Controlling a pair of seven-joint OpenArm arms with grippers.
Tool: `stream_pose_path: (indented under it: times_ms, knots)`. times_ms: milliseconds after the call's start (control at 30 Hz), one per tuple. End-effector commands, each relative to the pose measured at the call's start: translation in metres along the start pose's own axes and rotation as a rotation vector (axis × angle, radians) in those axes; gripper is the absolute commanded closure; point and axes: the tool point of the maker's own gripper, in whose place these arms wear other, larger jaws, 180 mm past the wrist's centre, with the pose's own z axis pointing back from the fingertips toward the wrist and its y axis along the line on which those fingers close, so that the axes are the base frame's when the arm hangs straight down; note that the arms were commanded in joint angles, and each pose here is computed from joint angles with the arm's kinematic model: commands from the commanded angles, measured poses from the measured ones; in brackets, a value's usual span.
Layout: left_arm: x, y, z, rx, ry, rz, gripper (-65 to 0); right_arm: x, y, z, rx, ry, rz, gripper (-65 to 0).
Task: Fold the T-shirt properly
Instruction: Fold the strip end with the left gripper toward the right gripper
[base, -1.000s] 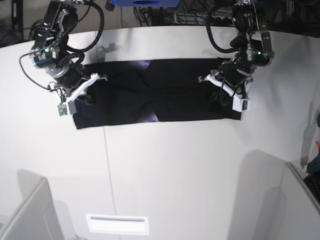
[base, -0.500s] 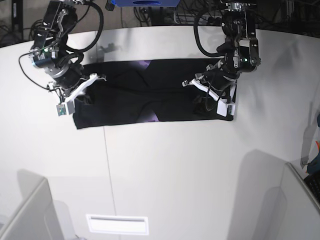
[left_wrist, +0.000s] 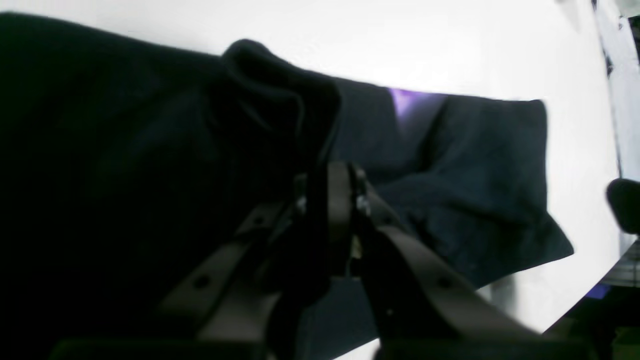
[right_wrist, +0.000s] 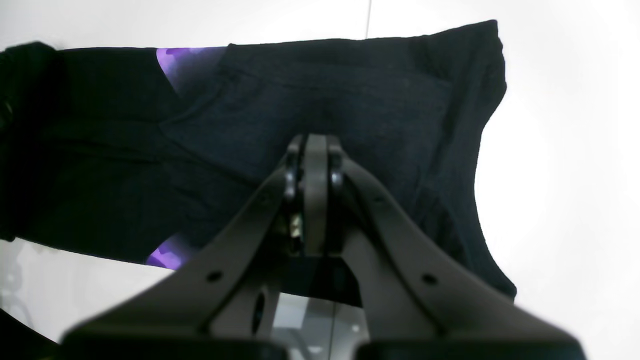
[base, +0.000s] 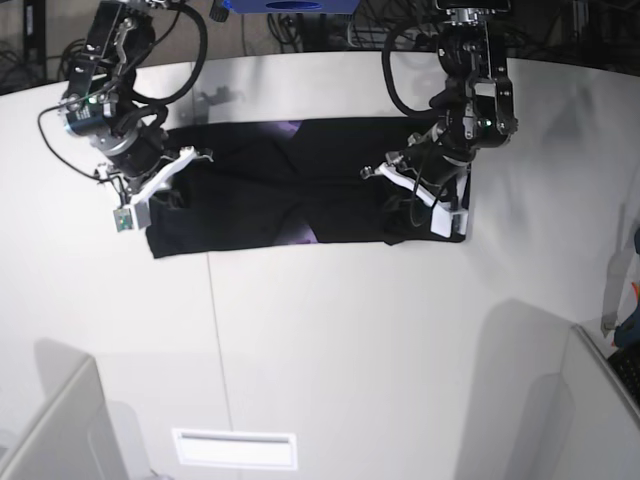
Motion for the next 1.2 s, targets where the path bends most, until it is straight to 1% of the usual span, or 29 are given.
stream_pose_path:
  times_ms: [0,100,933,967,1033,1067,1167]
  knots:
    - [0.010,-0.008,0.002,-0.026,-0.034,-0.005,0.0,0.015,0.003,0.003,0.013,-0.054,0.013,0.0]
    - [0.015,-0.010,0.000,-0.033,-0.041,-0.011,0.0,0.015,0.003,0.003,0.011,-0.054,0.012,0.0]
    - [0.016,-0.011,0.000,-0.036,-0.043,-0.012,0.0,0.015,0.003,0.003,0.013,-0.054,0.013,0.0]
    - [0.016,-0.011,0.000,-0.036,-0.043,-0.012,-1.5,0.015,0.003,0.003,0.013,-0.054,0.013,0.0]
    - [0.016,-0.012,0.000,-0.038,-0.041,-0.014,-11.7,0.015,0.003,0.003,0.013,-0.054,0.013,0.0]
    - [0.014,-0.016,-0.002,-0.047,-0.035,-0.019,-15.5,0.015,0.003,0.003,0.013,-0.054,0.013,0.0]
    - [0.004,-0.036,-0.008,-0.094,0.002,-0.061,-23.4,0.016,0.003,0.003,0.013,-0.056,0.013,0.0]
